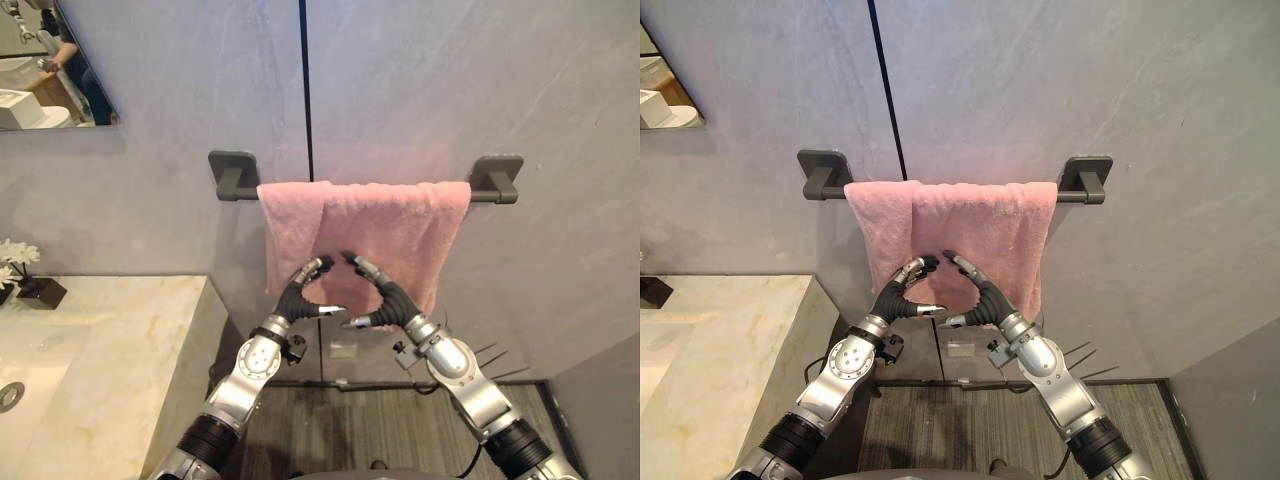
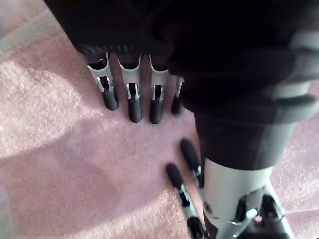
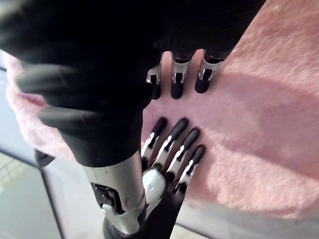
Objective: Organize washtable
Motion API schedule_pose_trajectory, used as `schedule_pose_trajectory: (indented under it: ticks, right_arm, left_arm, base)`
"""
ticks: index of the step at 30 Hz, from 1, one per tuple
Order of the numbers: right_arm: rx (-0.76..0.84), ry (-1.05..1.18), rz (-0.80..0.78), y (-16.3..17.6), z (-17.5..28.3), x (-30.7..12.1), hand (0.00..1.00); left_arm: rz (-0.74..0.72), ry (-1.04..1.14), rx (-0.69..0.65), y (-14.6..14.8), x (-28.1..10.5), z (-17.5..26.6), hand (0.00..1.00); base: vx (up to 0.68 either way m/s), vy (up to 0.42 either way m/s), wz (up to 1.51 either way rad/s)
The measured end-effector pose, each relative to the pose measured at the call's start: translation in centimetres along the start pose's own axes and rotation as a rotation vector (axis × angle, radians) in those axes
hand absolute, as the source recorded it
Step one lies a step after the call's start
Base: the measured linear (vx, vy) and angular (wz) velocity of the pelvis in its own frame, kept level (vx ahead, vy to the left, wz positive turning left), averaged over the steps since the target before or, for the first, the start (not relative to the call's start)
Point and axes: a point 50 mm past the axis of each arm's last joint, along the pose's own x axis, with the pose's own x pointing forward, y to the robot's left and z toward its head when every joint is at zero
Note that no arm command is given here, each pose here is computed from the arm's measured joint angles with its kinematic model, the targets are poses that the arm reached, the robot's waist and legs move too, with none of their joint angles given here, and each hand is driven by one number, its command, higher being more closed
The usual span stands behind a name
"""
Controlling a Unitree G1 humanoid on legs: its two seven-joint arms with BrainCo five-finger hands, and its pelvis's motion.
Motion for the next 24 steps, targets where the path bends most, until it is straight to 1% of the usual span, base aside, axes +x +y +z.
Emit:
schedule_pose_trajectory:
  ticks: [4, 6, 10, 13, 16, 18, 24]
  right_arm:
    - [0.003, 0.048, -0.182, -2.5, -0.9, -1.3, 0.0]
    - [0.001, 0.071, -0.309, -4.4, -1.3, -2.6, 0.0]
    - [0.003, 0.067, -0.461, -6.4, -1.0, -4.5, 0.0]
    - [0.017, 0.066, -0.592, -7.6, -0.7, -6.4, 0.0]
    - [0.031, 0.088, -0.679, -8.3, -0.9, -8.3, 0.0]
    - [0.04, 0.119, -0.724, -8.5, -1.4, -9.4, 0.0]
    - [0.053, 0.2, -0.792, -8.2, -2.5, -11.8, 0.0]
  left_arm:
    - [0.124, 0.021, 0.013, 1.7, -0.4, -0.5, 0.0]
    - [0.223, 0.035, 0.006, 3.3, -0.8, -0.8, 0.0]
    - [0.344, 0.069, 0.0, 5.2, -1.8, -1.6, 0.0]
    - [0.479, 0.088, -0.022, 7.0, -3.3, -2.0, 0.0]
    - [0.568, 0.092, -0.026, 8.3, -4.7, -2.0, 0.0]
    - [0.602, 0.106, -0.033, 8.7, -5.5, -2.3, 0.0]
    - [0.65, 0.156, -0.089, 8.3, -7.6, -3.2, 0.0]
  base:
    - [-0.01, -0.003, -0.01]
    - [-0.03, -0.02, -0.04]
    - [0.0, 0.0, 0.0]
    - [0.0, 0.0, 0.0]
    - [0.0, 0.0, 0.0]
    - [-0.02, -0.012, -0.02]
    - [-0.02, -0.012, -0.03]
